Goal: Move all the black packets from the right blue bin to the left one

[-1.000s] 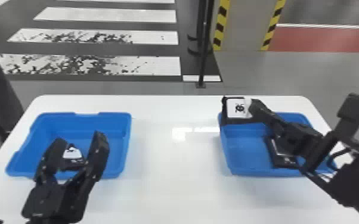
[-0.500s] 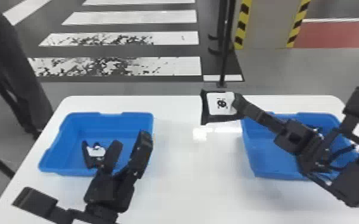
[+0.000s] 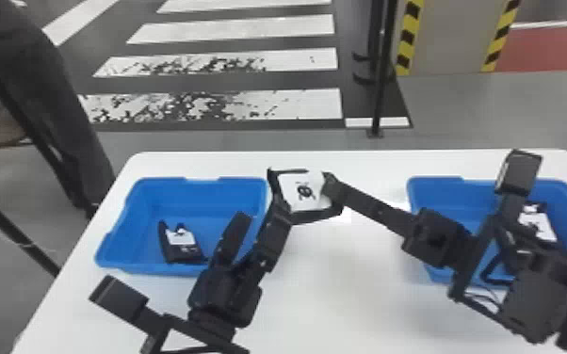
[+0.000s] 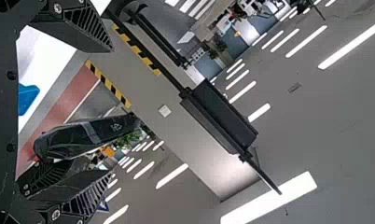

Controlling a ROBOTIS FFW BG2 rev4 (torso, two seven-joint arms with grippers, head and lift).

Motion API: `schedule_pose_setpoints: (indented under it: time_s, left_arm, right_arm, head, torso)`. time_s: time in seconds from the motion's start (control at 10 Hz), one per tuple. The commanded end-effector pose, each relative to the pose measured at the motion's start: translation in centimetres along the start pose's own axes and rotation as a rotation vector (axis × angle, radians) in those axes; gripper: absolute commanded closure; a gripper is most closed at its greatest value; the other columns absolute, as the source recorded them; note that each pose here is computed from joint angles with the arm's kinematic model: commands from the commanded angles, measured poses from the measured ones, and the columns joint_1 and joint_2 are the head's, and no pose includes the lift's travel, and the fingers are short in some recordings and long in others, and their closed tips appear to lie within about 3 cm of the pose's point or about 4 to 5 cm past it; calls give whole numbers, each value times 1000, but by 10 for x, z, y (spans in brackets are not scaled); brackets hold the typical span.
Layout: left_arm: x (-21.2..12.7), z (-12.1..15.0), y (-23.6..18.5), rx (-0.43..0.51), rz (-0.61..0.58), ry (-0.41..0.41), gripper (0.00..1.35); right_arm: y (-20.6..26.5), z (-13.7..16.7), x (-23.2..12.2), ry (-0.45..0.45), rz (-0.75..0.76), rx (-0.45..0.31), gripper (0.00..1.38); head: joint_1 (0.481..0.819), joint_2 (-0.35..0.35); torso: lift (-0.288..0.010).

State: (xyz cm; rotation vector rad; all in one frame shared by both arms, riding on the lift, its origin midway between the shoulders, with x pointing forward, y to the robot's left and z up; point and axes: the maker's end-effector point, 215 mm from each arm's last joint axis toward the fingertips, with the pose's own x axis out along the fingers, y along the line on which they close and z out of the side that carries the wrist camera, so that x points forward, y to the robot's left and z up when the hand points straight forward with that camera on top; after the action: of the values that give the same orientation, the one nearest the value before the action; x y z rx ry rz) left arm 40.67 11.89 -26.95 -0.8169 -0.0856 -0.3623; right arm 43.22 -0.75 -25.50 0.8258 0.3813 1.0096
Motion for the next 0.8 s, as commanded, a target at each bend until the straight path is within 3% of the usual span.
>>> schedule_pose_setpoints:
  time_s: [0.0, 0.2, 0.3, 0.4, 0.5, 0.7]
  left_arm:
    - [2, 0, -3, 0, -9, 2, 111]
    - [2, -3, -4, 3, -10, 9, 139]
    - [2, -4, -3, 21, -9, 15, 269]
    - [1, -2, -1, 64, 3, 29, 828]
    - [-1, 0, -3, 80, 38, 48, 1230]
    - [-3, 4, -6, 135, 58, 64, 1199]
  right_arm:
    - [9, -13, 10, 28, 36, 27, 1253]
    - [16, -22, 16, 46, 59, 46, 1254]
    - [18, -22, 18, 47, 65, 48, 1254]
    - [19, -21, 18, 43, 67, 47, 1253]
    - [17, -19, 18, 35, 66, 51, 1253]
    - [15, -18, 17, 26, 64, 56, 1253]
  head:
    - [695, 141]
    - [695, 172]
    - [695, 180]
    - [695, 184]
    - [695, 188]
    - [695, 193]
  torso:
    - [-140]
    - [-140]
    - [-140]
    - [-140]
    - [-140]
    - [-140]
